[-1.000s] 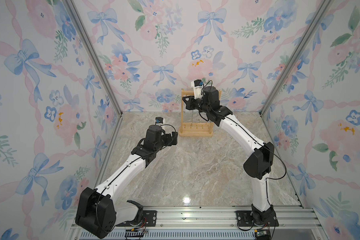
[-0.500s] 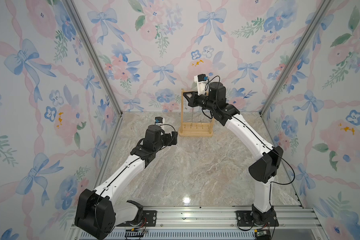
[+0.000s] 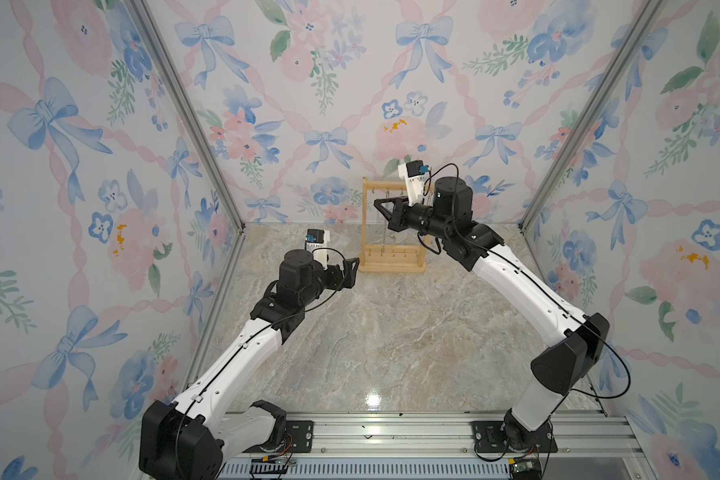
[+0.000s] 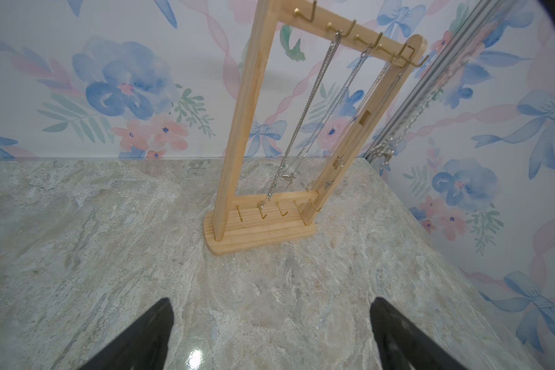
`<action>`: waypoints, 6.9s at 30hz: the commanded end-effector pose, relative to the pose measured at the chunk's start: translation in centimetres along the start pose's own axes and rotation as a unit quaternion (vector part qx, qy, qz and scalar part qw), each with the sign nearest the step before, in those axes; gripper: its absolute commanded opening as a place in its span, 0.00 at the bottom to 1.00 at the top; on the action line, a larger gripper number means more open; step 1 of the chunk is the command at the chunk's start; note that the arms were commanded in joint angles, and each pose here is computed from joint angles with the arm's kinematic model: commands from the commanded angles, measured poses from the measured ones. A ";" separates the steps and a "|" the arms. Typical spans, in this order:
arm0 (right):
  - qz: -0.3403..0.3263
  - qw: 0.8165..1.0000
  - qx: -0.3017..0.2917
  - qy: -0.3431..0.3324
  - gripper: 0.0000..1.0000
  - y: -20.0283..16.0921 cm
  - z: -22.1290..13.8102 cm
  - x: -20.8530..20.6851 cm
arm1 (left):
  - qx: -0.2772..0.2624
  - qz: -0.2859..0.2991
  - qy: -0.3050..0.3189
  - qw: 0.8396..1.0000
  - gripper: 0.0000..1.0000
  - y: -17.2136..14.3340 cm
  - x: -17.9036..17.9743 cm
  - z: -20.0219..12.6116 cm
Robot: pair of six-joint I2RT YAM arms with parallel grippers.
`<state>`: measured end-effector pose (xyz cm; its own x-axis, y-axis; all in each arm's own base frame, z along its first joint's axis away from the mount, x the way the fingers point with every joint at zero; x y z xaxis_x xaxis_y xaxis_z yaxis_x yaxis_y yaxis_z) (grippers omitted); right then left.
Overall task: Take the necklace off the jewelry display stand
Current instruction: Take off the necklace from the stand, then place the necklace at the center of the board.
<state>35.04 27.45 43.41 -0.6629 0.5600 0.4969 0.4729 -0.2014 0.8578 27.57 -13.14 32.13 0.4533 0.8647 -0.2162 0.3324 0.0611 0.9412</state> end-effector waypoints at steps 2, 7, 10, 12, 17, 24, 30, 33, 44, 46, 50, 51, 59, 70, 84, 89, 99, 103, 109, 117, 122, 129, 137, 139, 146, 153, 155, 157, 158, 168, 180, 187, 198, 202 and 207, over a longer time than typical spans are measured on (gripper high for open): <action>-0.019 0.999 -0.021 0.043 0.00 0.0 -3.6 1.7 | -0.056 0.049 -0.122 0.990 0.98 1.3 -3.0 -1.6; -0.015 0.998 -0.033 0.045 0.00 -1.8 -7.3 1.6 | -0.072 0.084 -0.228 0.967 0.98 1.3 -6.0 -2.6; -0.009 0.998 -0.043 0.050 0.00 -3.2 -9.5 1.6 | -0.081 0.100 -0.283 0.950 0.97 1.2 -7.7 -3.5; 0.004 0.997 -0.045 0.057 0.00 -4.3 -10.7 1.5 | -0.088 0.105 -0.309 0.941 0.97 1.3 -8.5 -4.1; 0.016 0.998 -0.035 0.055 0.00 -7.5 -13.4 1.1 | -0.090 0.108 -0.336 0.931 0.96 1.1 -10.0 -4.5; 0.018 0.999 -0.043 0.027 0.00 -11.9 -16.4 -1.4 | -0.095 0.105 -0.339 0.930 0.96 1.1 -13.1 -4.7; 0.037 0.995 -0.092 -0.004 0.00 -14.8 -16.7 -4.8 | -0.083 0.095 -0.345 0.930 0.93 -2.4 -15.4 -2.8; 0.055 0.993 -0.107 -0.009 0.00 -15.2 -16.7 -5.9 | -0.069 0.088 -0.345 0.932 0.93 -4.7 -15.4 -1.3; 0.068 0.993 -0.090 -0.017 0.00 -16.2 -15.7 -6.9 | -0.028 0.126 -0.354 0.926 0.89 -10.4 -12.2 4.2; 0.067 0.994 -0.086 -0.018 0.00 -16.2 -15.6 -6.9 | -0.025 0.133 -0.348 0.928 0.89 -10.8 -11.8 4.9; 0.062 0.995 -0.079 -0.017 0.00 -16.3 -15.5 -6.6 | -0.019 0.135 -0.382 0.914 0.89 -10.4 -12.2 6.4; 0.061 0.995 -0.079 -0.018 0.00 -16.3 -15.5 -6.6 | -0.017 0.135 -0.389 0.911 0.89 -10.5 -12.3 6.8; 0.057 0.996 -0.071 -0.020 0.00 -16.6 -15.2 -6.7 | -0.022 0.144 -0.399 0.905 0.89 -9.6 -12.5 9.1; 0.054 0.996 -0.068 -0.020 0.00 -16.7 -15.2 -6.7 | -0.011 0.139 -0.447 0.884 0.74 -8.8 -13.5 11.3; 0.057 0.996 -0.062 -0.022 0.00 -16.8 -14.9 -6.9 | 0.020 0.138 -0.468 0.873 0.45 -10.3 -13.7 12.4; 0.054 0.996 -0.061 -0.019 0.00 -16.8 -14.9 -6.8 | 0.030 0.135 -0.472 0.871 0.35 -11.0 -13.8 12.4; 0.056 0.997 -0.057 -0.018 0.00 -16.8 -14.8 -6.8 | 0.042 0.132 -0.474 0.869 0.21 -11.9 -14.2 12.5; 0.054 0.997 -0.058 -0.017 0.00 -16.7 -14.9 -6.7 | 0.042 0.132 -0.475 0.869 0.16 -12.0 -14.3 12.5; 0.052 0.997 -0.059 -0.016 0.00 -16.7 -15.0 -6.6 | 0.044 0.130 -0.473 0.870 0.00 -12.1 -14.3 12.2; 0.029 0.999 -0.039 -0.012 0.00 -17.1 -14.4 -5.9 | 0.051 0.129 -0.425 0.894 0.00 -13.1 -13.9 10.3; 0.013 1.000 -0.009 -0.001 0.00 -18.1 -13.1 -5.2 | 0.065 0.114 -0.359 0.924 0.00 -14.4 -13.3 8.8; -0.021 0.998 0.044 0.032 0.00 -20.1 -10.5 -3.4 | 0.098 0.077 -0.237 0.963 0.00 -18.1 -10.1 5.1; -0.015 0.991 0.106 0.081 0.00 -23.4 -5.9 -1.5 | 0.122 0.015 -0.128 0.984 0.00 -21.9 -5.6 -0.6; -0.019 0.988 0.131 0.084 0.00 -24.6 -4.4 -1.0 | 0.139 0.006 -0.107 0.985 0.00 -22.9 -4.9 -1.5; -0.002 0.978 0.179 0.105 0.00 -27.8 0.6 0.1 | 0.177 -0.042 -0.017 0.983 0.00 -25.3 -2.3 -4.3; 0.010 0.975 0.192 0.111 0.00 -29.9 4.0 -0.5 | 0.179 -0.104 0.032 0.978 0.00 -26.0 -0.9 -6.3; 0.014 0.973 0.198 0.114 0.00 -30.6 4.6 -0.8 | 0.188 -0.126 0.034 0.974 0.00 -26.5 -0.8 -6.7; 0.020 0.972 0.202 0.120 0.00 -31.2 5.1 -1.0 | 0.197 -0.136 0.039 0.970 0.00 -26.9 -0.7 -7.0; 0.022 0.971 0.206 0.122 0.00 -31.6 5.4 -1.2 | 0.201 -0.139 0.044 0.969 0.00 -27.2 -0.6 -7.1; 0.026 0.967 0.227 0.113 0.00 -33.2 6.4 -2.6 | 0.240 -0.137 0.095 0.956 0.00 -28.2 0.0 -6.9; 0.035 0.963 0.251 0.094 0.00 -34.8 7.2 -4.4 | 0.255 -0.100 0.130 0.953 0.00 -27.9 0.1 -5.9; 0.042 0.962 0.257 0.085 0.01 -35.2 7.5 -5.2 | 0.251 -0.096 0.136 0.953 0.00 -27.8 0.2 -5.9; 0.039 0.961 0.265 0.074 0.04 -35.6 7.4 -6.1 | 0.251 -0.094 0.138 0.953 0.06 -27.7 0.2 -5.8; 0.039 0.960 0.268 0.071 0.04 -35.8 7.4 -6.2 | 0.251 -0.093 0.138 0.953 0.12 -27.8 0.2 -5.9; 0.041 0.959 0.271 0.070 0.04 -36.0 7.5 -6.3 | 0.246 -0.094 0.133 0.955 0.16 -27.7 0.1 -5.9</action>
<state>26.03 36.98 9.17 -0.6624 0.4227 0.6186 0.7377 0.2241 0.6368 14.15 -12.37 8.32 0.1391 0.9461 -0.2925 0.7388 0.0975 0.6668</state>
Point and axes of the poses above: each gripper's point midway between its finger pads, its own z axis out along the fingers, its own x axis along the line the jaws close on, y = z × x, the point moved 9 cm from there along -z, back along the fingers, and after that the axes turned 6 degrees about z, right-handed, at the moved point
